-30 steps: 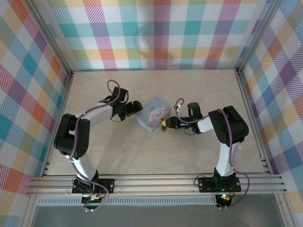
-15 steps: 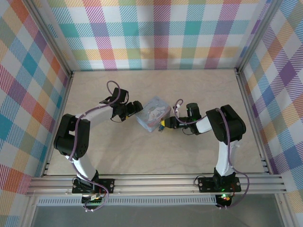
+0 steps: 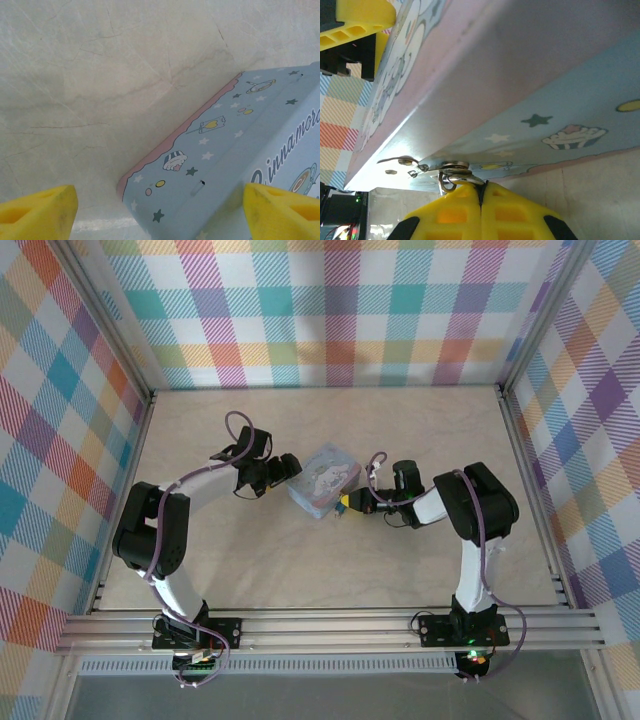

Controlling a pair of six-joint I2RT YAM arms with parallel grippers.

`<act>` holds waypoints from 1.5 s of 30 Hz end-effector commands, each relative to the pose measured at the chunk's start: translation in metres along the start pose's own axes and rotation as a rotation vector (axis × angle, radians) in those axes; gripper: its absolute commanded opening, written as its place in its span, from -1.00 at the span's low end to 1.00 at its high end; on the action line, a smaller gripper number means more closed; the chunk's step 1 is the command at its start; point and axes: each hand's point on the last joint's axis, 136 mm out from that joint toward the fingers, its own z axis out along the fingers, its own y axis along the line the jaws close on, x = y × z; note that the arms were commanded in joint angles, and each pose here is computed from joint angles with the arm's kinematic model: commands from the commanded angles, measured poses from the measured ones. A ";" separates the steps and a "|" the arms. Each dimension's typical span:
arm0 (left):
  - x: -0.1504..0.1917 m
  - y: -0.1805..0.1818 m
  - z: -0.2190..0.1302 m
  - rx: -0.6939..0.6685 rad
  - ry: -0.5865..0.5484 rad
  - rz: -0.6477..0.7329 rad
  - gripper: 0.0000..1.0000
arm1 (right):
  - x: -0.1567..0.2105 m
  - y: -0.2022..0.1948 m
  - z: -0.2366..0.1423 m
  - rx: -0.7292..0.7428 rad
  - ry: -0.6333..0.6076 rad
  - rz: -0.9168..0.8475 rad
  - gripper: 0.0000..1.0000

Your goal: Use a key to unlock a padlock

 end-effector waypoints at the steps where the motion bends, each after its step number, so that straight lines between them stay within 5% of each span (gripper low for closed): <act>1: 0.029 0.035 0.004 -0.128 0.078 -0.012 0.69 | -0.004 0.002 -0.006 0.040 -0.023 -0.001 -0.97; 41: 0.017 0.015 -0.017 -0.069 0.032 0.051 0.87 | -0.038 -0.011 -0.037 0.139 -0.137 0.087 -1.00; 45: 0.018 0.015 -0.017 -0.066 0.035 0.050 0.86 | -0.039 -0.006 -0.046 0.082 -0.164 0.003 -0.56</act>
